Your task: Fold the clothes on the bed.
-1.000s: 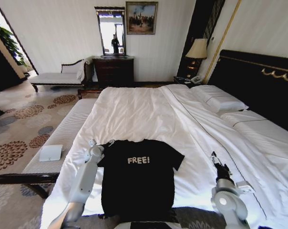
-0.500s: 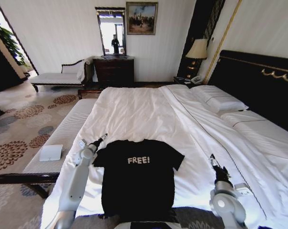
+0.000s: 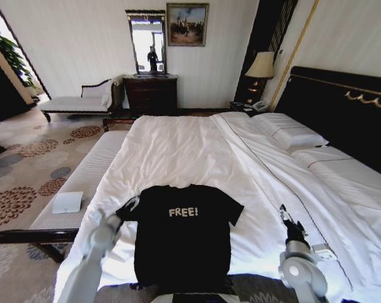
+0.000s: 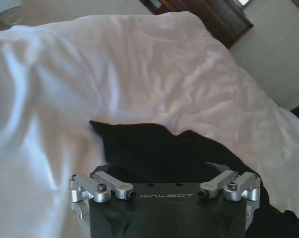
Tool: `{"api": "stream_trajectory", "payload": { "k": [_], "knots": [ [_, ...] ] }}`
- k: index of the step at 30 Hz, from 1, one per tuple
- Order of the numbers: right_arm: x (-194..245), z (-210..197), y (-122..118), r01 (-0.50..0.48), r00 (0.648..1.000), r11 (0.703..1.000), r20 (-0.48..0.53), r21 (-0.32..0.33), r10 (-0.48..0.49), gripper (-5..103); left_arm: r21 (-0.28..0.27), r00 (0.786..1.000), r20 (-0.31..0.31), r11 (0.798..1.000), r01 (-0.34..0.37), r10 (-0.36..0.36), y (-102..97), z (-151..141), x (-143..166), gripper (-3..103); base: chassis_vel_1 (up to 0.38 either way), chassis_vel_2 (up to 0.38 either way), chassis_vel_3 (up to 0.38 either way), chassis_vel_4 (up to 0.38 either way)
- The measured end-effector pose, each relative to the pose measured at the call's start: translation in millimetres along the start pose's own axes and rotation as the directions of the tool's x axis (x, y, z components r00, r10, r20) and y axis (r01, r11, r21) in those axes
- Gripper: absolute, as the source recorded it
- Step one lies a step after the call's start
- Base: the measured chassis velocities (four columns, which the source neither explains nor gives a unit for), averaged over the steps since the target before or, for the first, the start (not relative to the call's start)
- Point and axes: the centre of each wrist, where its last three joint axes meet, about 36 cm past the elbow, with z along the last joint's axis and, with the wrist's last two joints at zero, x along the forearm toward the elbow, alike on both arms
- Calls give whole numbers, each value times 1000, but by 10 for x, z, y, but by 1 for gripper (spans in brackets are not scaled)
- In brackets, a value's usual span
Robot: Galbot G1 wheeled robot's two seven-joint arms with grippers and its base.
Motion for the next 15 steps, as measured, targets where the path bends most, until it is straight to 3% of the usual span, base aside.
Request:
{"api": "stream_trajectory", "payload": {
  "k": [5,7,11,15],
  "knots": [
    [-13,3,7,3,1000,1000,-1,1,-3,100,72,999,-25,997,41,-39,86,155,-19,100,0,0,0,0],
    [-3,-9,18,8,1000,1000,1,0,-8,100,145,998,-44,988,48,-42,84,254,-106,100,0,0,0,0],
    [12,-20,17,9,1000,1000,0,2,-9,100,193,998,-50,980,51,-42,64,299,-159,100,0,0,0,0],
    [12,-33,9,9,1000,1000,2,3,-9,100,211,998,-47,976,55,-46,66,310,-182,85,0,0,0,0]
  ]
}}
